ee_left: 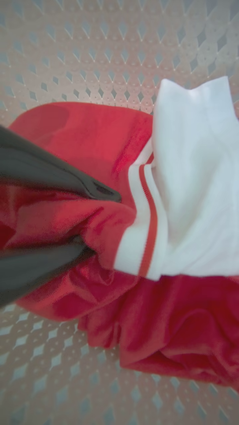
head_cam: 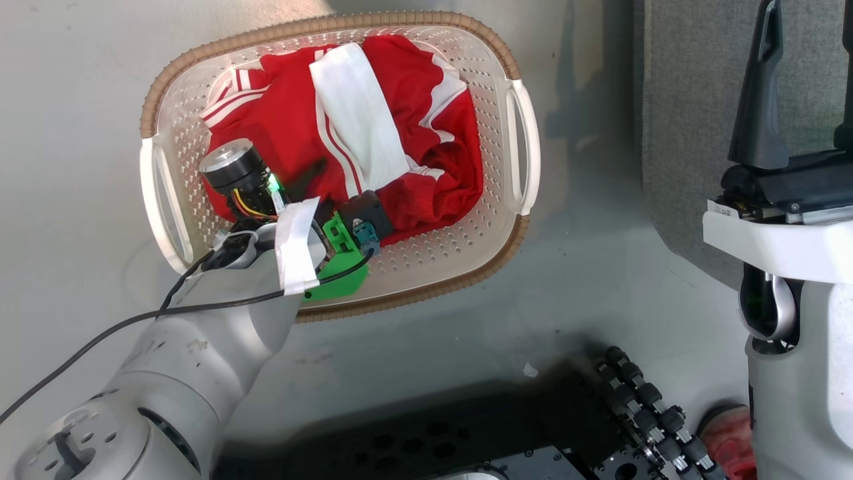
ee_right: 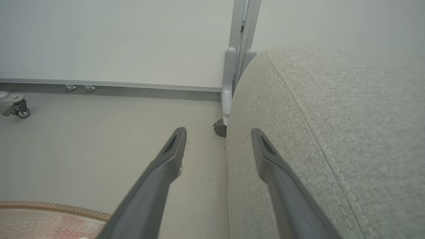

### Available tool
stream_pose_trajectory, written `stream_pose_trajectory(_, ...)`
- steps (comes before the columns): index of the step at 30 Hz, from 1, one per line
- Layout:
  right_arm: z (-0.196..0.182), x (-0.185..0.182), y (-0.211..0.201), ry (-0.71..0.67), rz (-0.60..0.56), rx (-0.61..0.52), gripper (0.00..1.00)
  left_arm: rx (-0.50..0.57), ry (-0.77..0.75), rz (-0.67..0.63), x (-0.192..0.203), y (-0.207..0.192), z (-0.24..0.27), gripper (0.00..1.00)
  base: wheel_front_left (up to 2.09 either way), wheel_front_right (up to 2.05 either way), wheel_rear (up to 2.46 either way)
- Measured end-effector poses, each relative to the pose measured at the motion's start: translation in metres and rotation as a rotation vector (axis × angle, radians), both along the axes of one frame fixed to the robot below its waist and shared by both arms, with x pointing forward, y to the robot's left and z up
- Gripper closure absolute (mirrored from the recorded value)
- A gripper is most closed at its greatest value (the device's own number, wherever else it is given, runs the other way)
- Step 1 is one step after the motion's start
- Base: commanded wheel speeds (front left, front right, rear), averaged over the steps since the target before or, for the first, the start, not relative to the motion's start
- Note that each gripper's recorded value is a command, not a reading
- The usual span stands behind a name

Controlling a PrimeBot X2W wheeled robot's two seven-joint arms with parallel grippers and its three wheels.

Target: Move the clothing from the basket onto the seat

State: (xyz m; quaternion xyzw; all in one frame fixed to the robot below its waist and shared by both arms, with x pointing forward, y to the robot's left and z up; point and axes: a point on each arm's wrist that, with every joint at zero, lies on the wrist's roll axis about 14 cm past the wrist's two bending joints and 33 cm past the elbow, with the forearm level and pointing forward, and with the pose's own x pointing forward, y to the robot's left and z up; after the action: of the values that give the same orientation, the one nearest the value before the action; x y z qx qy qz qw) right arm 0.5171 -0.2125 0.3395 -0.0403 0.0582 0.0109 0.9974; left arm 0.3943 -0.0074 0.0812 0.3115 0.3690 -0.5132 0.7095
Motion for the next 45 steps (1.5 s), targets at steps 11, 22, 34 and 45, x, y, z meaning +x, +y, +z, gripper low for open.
stream_pose_trajectory(11,0.021,0.001,0.004,-0.034,0.009,0.008,0.0,-0.127,-0.004,0.147,0.009,-0.006,0.03,1.0,0.0,0.0,0.0)
stream_pose_trajectory(22,0.07,-0.015,0.018,-0.089,0.034,0.043,0.0,-0.313,-0.01,0.434,0.017,-0.015,0.107,1.0,0.0,0.0,0.0)
stream_pose_trajectory(34,0.116,-0.07,0.051,-0.102,0.109,0.106,0.0,-0.464,-0.06,0.722,-0.011,0.019,0.195,1.0,0.0,0.0,0.0)
stream_pose_trajectory(45,0.159,-0.119,0.071,-0.175,0.17,0.136,0.0,-0.696,-0.353,0.76,0.005,0.026,0.316,1.0,0.0,0.0,0.0)
